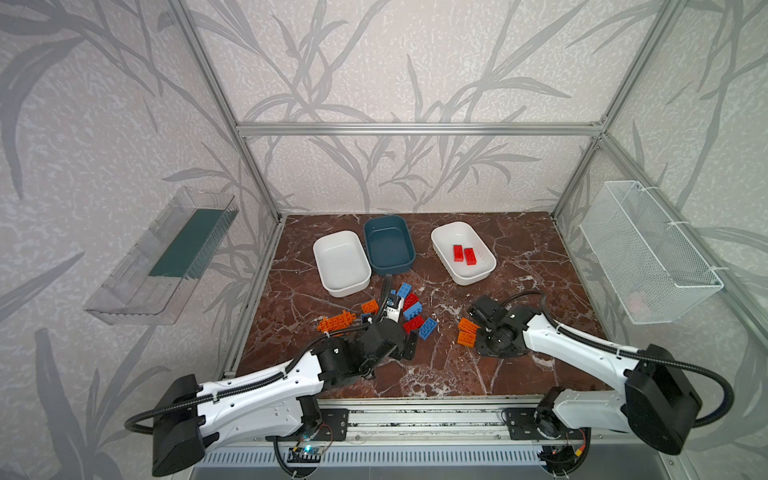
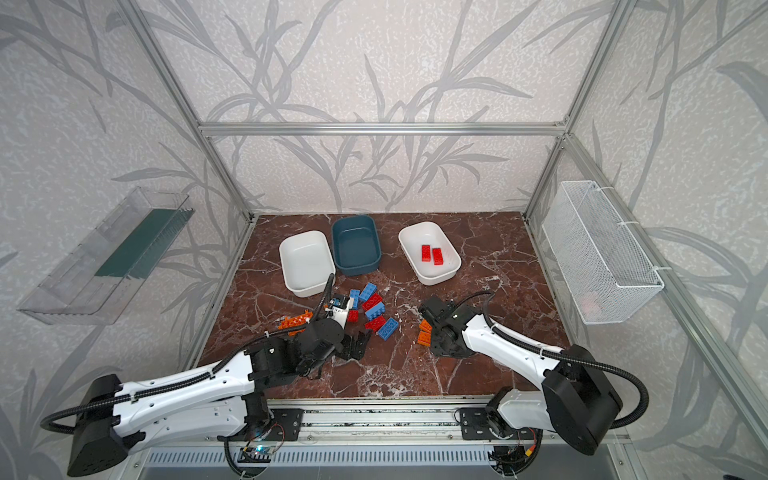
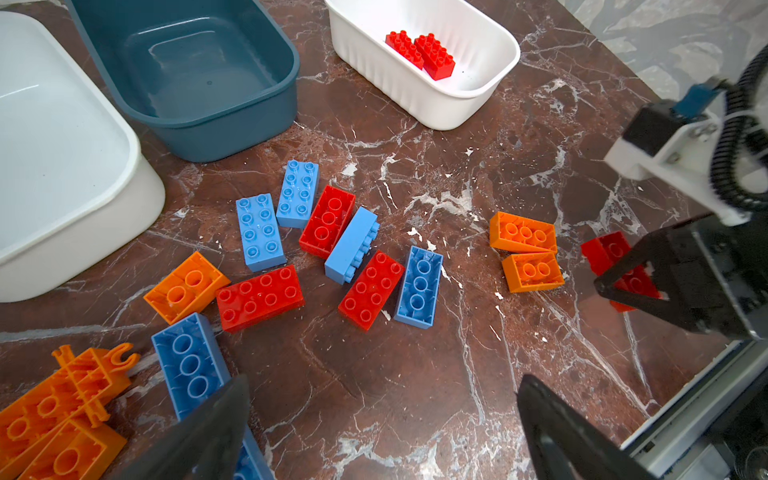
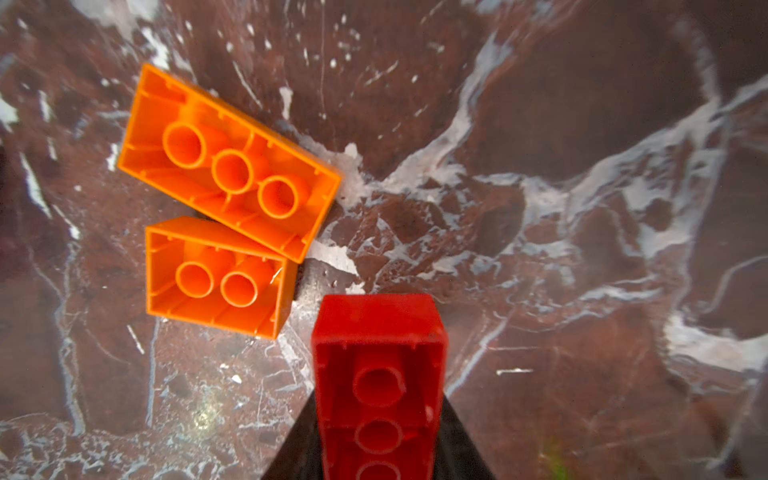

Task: Sort the legos into containers by color
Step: 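Reach the right gripper to the red brick beside orange bricks and grasp it, then carry the red brick into the white tub and release it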

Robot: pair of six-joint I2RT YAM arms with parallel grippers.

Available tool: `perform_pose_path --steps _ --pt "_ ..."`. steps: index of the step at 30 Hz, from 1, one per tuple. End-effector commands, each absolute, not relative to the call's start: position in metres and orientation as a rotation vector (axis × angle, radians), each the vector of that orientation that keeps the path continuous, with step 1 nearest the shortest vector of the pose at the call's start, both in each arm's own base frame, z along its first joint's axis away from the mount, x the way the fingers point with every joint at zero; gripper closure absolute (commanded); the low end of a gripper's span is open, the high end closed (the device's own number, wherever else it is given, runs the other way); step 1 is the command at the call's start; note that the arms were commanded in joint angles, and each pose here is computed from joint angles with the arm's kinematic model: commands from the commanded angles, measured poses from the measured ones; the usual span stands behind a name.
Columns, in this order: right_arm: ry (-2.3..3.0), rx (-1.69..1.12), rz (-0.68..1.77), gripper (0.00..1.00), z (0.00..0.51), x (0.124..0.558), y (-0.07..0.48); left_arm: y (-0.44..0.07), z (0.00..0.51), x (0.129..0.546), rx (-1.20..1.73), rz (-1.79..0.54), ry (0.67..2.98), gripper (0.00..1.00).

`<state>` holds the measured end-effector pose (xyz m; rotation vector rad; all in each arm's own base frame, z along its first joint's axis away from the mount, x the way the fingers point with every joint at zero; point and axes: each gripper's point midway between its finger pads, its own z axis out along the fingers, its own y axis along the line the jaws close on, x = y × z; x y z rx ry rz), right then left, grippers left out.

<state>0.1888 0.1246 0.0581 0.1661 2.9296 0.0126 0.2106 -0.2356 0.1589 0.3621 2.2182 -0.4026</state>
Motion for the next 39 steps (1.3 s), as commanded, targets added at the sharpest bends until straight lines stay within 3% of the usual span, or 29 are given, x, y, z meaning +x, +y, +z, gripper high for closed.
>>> perform_pose_path --steps 1,12,22,27,33,39 --pt "2.813 0.066 -0.018 0.74 0.094 0.212 0.119 -0.244 0.172 0.227 0.335 -0.419 2.219 0.01" --pt "2.634 0.058 0.161 0.74 0.15 0.383 0.138 -0.226 0.165 0.293 0.115 -0.381 2.333 0.01" --pt "2.68 0.06 0.311 0.73 0.114 0.524 0.172 -0.205 0.159 0.316 0.003 -0.309 2.333 0.01" --pt "2.744 0.035 0.331 0.67 0.089 0.552 0.187 -0.193 0.159 0.316 -0.027 -0.281 2.327 0.01" --pt "2.707 -0.03 0.382 0.34 0.101 0.558 0.202 -0.187 0.159 0.314 -0.047 -0.276 2.329 0.01" --pt "2.671 -0.115 0.354 0.31 0.141 0.528 0.213 -0.186 0.162 0.305 -0.029 -0.29 2.355 0.01"
